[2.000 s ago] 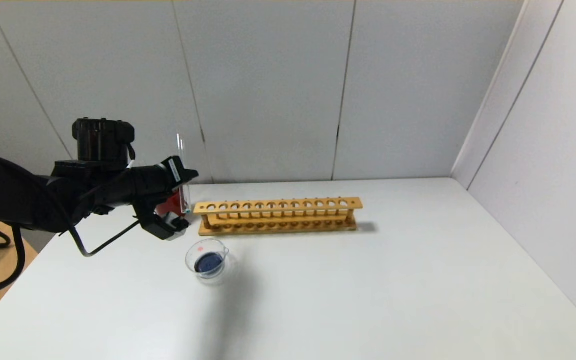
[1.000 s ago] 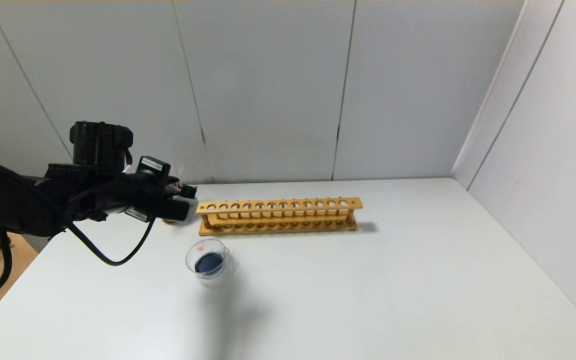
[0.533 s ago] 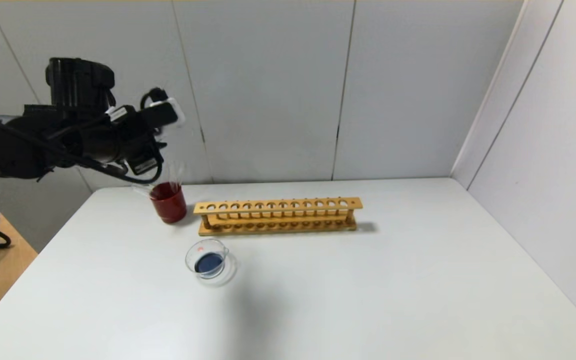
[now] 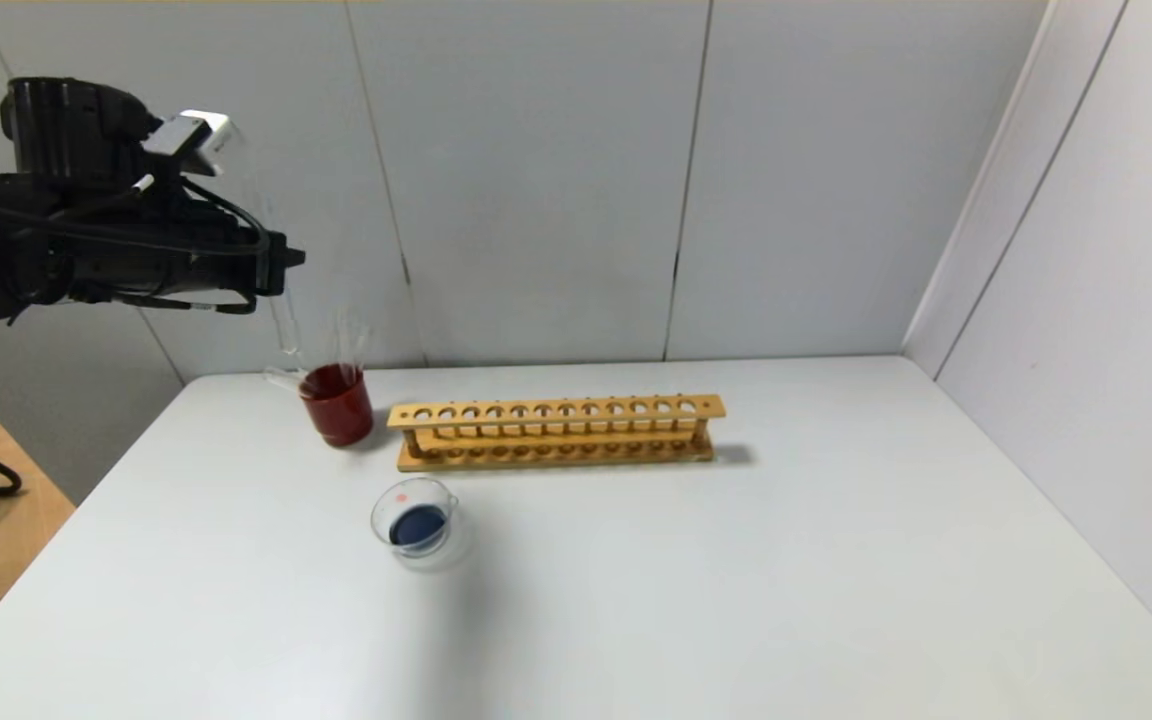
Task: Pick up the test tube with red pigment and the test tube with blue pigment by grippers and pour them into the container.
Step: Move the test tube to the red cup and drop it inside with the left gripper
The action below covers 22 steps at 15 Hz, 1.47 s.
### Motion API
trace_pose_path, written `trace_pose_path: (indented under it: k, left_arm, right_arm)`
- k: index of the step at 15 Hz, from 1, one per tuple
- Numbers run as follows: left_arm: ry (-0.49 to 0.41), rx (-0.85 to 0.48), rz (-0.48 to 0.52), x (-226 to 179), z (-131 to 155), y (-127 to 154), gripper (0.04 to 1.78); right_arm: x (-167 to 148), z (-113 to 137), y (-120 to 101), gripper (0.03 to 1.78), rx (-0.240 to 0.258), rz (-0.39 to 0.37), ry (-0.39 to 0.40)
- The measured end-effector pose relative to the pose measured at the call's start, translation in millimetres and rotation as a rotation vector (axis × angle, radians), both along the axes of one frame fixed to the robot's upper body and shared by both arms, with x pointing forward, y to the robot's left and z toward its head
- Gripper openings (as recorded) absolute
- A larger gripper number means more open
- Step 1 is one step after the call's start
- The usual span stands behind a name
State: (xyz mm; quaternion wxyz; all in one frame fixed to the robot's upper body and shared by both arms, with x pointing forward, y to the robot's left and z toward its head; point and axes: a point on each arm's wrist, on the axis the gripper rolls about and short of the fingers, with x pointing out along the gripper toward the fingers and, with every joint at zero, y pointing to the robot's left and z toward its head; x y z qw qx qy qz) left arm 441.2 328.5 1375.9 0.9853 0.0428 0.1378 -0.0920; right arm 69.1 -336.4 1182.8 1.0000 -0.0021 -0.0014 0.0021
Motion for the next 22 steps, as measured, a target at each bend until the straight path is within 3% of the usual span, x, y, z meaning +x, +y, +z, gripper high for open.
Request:
trace_pose_path:
  k: [4, 11, 22]
  left_arm:
    - [-0.058, -0.021, 0.055, 16.7, -11.1, 20.0, 0.33]
    - [-0.087, -0.018, 0.054, 57.6, -54.5, 22.0, 0.33]
    - [-0.041, -0.046, 0.065, 84.2, -102.2, 25.6, 0.33]
  right_arm:
    - [0.0, 0.0, 0.0, 1.75, 0.000, 0.000, 0.000]
    - [0.0, 0.0, 0.0, 1.75, 0.000, 0.000, 0.000]
    - [0.0, 0.0, 0.0, 1.75, 0.000, 0.000, 0.000]
